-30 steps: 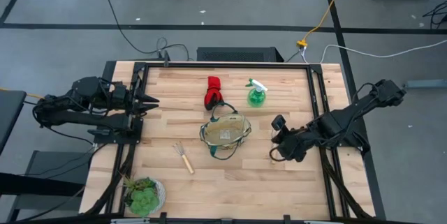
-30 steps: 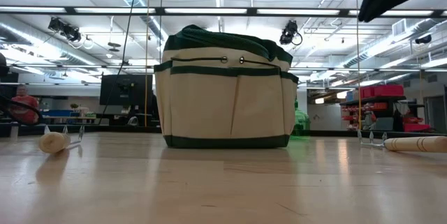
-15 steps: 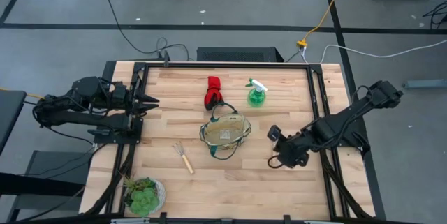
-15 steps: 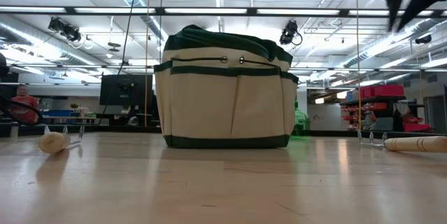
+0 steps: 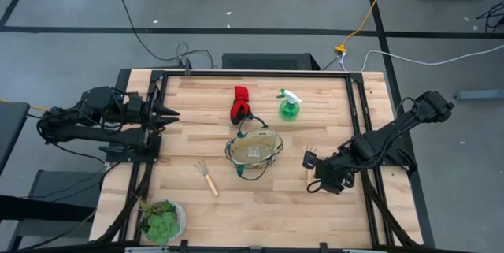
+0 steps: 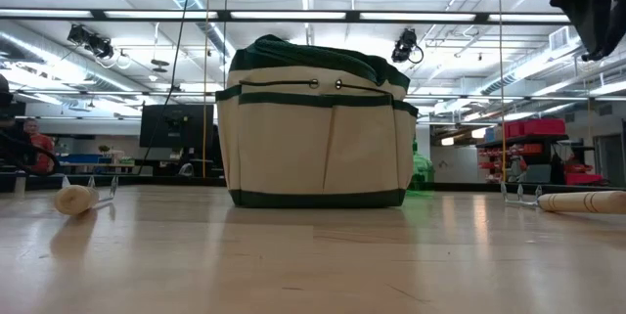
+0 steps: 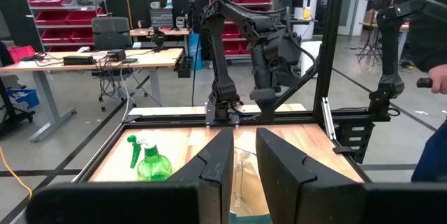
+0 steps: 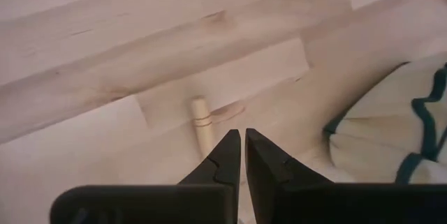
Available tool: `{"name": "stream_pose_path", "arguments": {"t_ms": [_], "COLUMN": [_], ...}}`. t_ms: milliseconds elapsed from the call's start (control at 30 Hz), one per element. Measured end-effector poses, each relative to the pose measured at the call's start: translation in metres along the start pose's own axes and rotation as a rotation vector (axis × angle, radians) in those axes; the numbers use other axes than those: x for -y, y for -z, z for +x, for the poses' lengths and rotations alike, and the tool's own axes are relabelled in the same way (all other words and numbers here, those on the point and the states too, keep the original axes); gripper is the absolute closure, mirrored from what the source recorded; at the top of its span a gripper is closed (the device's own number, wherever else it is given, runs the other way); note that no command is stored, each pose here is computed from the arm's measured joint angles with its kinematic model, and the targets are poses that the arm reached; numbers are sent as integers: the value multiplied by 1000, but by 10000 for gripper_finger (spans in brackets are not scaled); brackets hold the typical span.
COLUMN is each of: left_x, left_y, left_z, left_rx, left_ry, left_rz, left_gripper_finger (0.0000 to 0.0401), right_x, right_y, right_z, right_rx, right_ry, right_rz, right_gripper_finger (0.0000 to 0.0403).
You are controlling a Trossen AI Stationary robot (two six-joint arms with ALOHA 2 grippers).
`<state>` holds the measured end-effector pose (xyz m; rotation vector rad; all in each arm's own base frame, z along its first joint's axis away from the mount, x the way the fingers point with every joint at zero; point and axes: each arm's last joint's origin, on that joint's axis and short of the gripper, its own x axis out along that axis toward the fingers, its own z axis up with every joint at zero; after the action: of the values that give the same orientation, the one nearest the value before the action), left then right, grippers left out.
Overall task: Pick & Place Garden tools in Gardening bag
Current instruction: Put the light brown trowel into the light brown and green gardening bag
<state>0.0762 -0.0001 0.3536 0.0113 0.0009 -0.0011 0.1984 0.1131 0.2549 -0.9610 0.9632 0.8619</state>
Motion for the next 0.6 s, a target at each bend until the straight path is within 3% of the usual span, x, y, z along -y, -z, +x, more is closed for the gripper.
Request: {"name": "stream_pose_path", "arguments": {"t_ms": [600], "left_x": [0], "left_y": [0], "left_z": [0], "left_rx": [0], "left_ry": [0], "left_rz": [0], "left_gripper_finger": [330], "right_x": [-2], "right_y": [0], "right_z": [1], "right_rx": [30], "right_ry": [-61], "right_rz": [44], "right_gripper_finger": [376]}}
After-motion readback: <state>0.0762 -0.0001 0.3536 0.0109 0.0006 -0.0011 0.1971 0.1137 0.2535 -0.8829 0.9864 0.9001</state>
